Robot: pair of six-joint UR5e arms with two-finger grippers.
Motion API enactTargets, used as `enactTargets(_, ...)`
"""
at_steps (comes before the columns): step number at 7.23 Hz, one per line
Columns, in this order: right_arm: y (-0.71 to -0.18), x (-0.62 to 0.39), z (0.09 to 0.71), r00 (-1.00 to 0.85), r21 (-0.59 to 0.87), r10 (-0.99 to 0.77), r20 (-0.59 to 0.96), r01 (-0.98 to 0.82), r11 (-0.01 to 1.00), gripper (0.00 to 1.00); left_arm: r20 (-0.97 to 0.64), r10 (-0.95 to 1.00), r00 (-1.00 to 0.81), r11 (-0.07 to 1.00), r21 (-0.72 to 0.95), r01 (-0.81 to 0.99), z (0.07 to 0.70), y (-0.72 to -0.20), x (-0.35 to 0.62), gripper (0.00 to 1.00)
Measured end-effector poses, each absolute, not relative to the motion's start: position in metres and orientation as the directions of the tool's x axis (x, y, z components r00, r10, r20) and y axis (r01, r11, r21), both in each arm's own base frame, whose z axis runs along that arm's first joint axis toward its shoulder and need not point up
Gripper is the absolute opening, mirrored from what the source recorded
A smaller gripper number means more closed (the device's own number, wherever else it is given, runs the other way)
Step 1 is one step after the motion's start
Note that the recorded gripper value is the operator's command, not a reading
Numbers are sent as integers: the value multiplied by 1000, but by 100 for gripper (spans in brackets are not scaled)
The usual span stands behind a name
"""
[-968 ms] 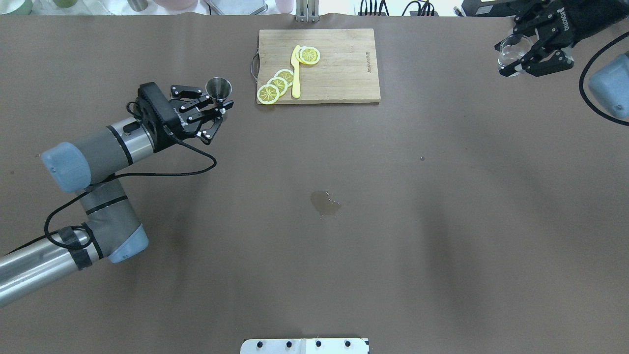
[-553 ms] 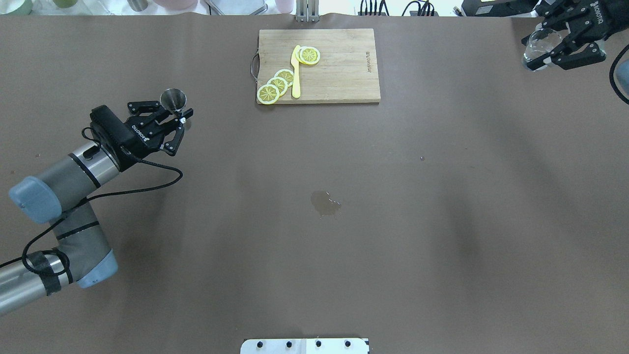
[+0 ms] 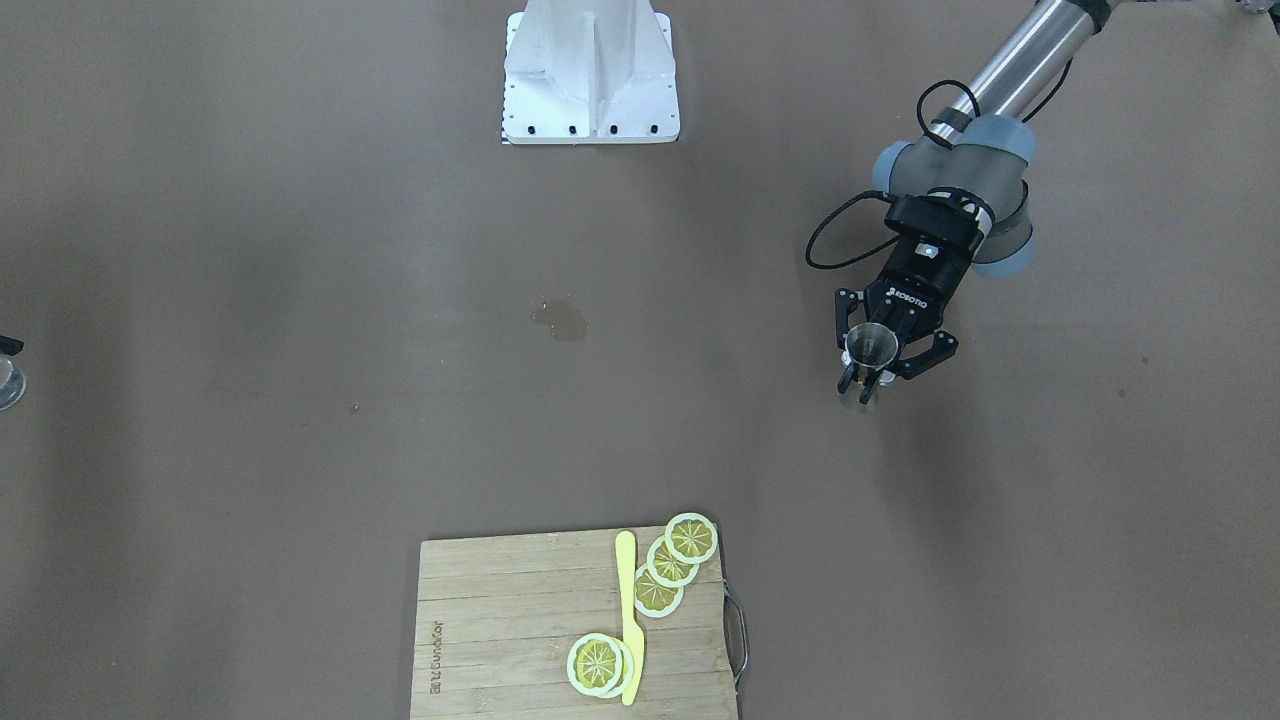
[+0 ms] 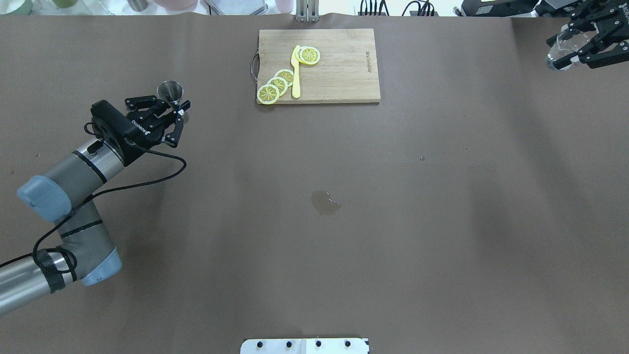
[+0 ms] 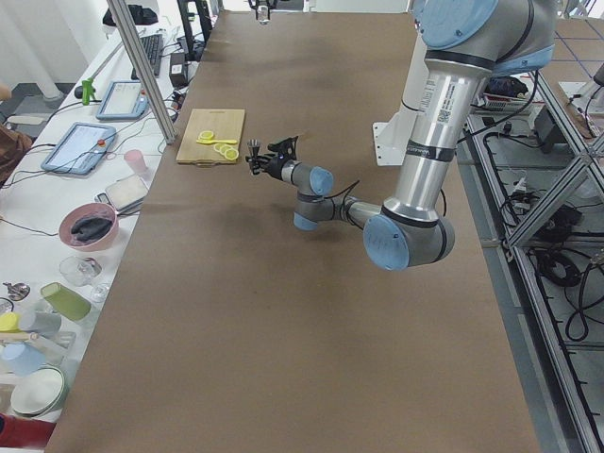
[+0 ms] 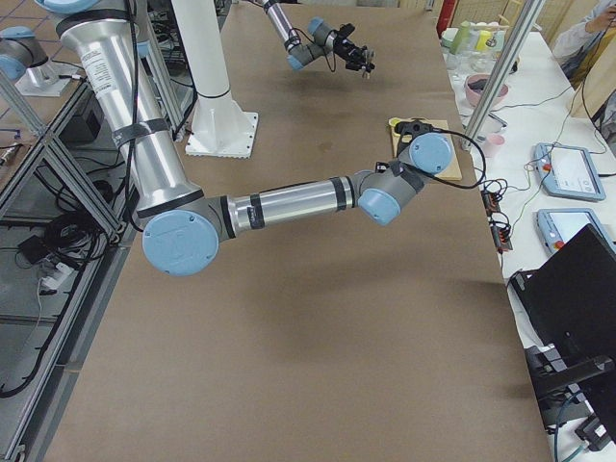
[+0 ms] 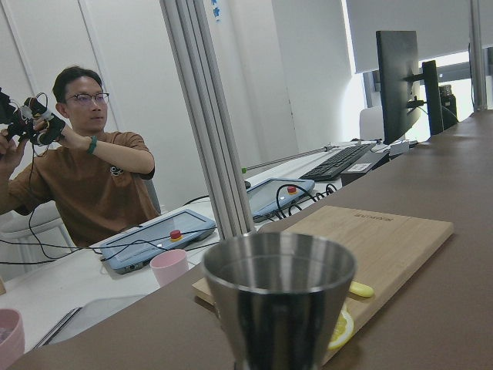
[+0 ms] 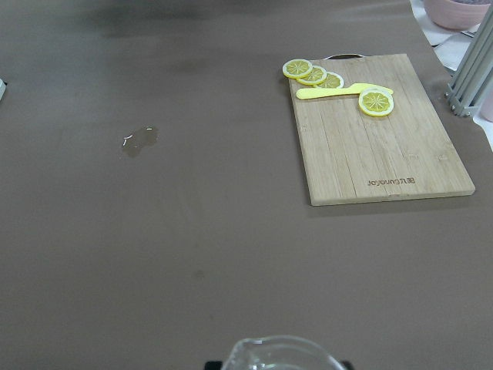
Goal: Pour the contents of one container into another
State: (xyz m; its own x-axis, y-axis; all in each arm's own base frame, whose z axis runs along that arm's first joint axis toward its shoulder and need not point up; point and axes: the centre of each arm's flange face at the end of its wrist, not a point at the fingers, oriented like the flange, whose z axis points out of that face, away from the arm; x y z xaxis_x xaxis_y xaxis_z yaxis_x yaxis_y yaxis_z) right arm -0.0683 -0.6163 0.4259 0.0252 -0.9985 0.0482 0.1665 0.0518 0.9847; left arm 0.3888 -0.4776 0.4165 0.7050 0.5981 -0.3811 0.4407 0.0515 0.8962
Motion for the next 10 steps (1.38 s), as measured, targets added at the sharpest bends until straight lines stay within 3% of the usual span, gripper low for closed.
enactTargets(3, -622, -51, 458, 54, 982, -996, 74, 169, 82, 0, -346, 646, 680, 62, 912, 405, 381, -526, 361, 0)
enactTargets(6, -627, -48, 462, 119, 972, -991, 65, 216, 90, 0, -380, 642, 666, 88, 899, 429, 373, -539, 355, 0)
enactTargets(10, -636, -44, 468, 240, 948, -968, 80, 283, 148, 0, -343, 535, 772, 6, 915, 403, 361, -550, 352, 0)
